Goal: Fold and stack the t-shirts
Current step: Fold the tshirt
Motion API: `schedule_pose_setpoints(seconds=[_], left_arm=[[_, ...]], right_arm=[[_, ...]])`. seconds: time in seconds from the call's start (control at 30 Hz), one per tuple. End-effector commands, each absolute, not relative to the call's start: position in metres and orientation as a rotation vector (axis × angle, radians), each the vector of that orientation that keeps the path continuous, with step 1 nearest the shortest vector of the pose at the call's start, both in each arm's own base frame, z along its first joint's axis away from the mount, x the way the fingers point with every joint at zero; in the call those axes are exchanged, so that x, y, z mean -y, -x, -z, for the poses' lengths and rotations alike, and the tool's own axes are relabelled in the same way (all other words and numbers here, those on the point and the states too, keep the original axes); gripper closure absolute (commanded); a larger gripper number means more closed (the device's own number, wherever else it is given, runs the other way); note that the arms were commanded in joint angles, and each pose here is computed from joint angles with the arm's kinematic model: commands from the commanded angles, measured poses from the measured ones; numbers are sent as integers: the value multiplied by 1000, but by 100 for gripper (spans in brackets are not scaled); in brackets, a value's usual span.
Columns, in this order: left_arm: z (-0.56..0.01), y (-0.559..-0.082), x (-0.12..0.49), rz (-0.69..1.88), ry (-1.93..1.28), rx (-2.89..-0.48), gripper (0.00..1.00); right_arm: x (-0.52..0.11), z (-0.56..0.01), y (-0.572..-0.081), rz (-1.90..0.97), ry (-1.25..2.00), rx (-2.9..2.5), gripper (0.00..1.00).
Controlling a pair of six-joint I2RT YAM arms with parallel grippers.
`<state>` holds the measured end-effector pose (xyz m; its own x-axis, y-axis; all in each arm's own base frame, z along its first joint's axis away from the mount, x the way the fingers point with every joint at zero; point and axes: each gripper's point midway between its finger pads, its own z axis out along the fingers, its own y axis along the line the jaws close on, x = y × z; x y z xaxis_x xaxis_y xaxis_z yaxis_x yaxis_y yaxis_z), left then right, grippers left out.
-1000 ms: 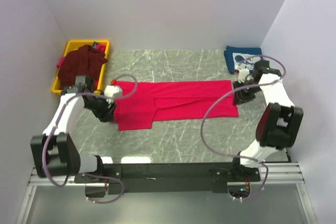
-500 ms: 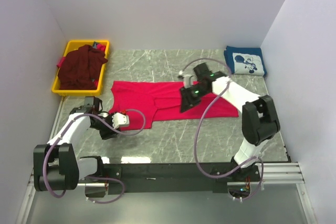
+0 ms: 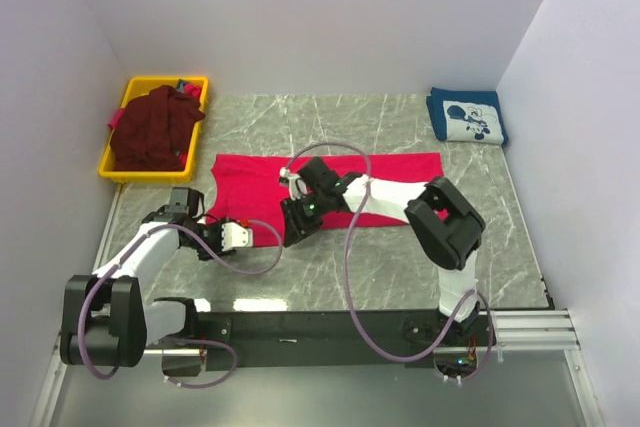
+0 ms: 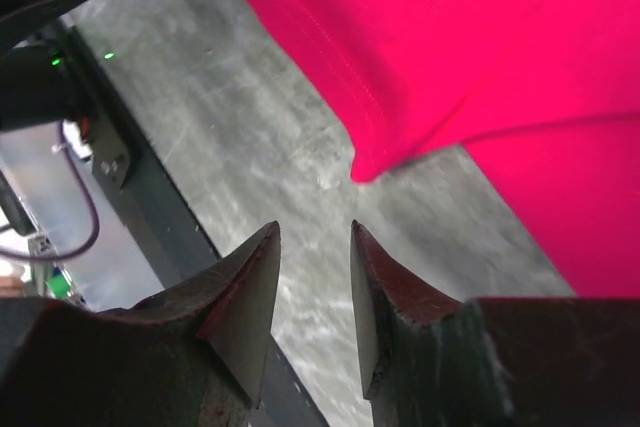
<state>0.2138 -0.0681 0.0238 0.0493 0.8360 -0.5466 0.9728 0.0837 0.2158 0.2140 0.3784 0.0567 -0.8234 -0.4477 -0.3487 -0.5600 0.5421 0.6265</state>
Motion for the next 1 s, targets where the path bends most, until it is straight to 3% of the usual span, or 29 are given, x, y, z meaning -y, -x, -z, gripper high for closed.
schedule_pose_setpoints(seconds=[0.0, 0.27, 0.67, 0.97], left_arm=[[-32, -221, 79, 324, -1797, -1719, 55], [-29, -207, 86, 338, -1867, -1682, 55], [-11, -211, 79, 332, -1894, -1746, 64], [-15, -215, 80, 335, -1905, -1730, 65]], right_arm=[[-400, -51, -223, -1118, 764, -2619, 57], [-409, -32, -230, -1087, 718, -2678, 57], [-398, -17, -228, -1015, 697, -2775, 57], [-380, -15, -225, -893, 667, -2829, 57]])
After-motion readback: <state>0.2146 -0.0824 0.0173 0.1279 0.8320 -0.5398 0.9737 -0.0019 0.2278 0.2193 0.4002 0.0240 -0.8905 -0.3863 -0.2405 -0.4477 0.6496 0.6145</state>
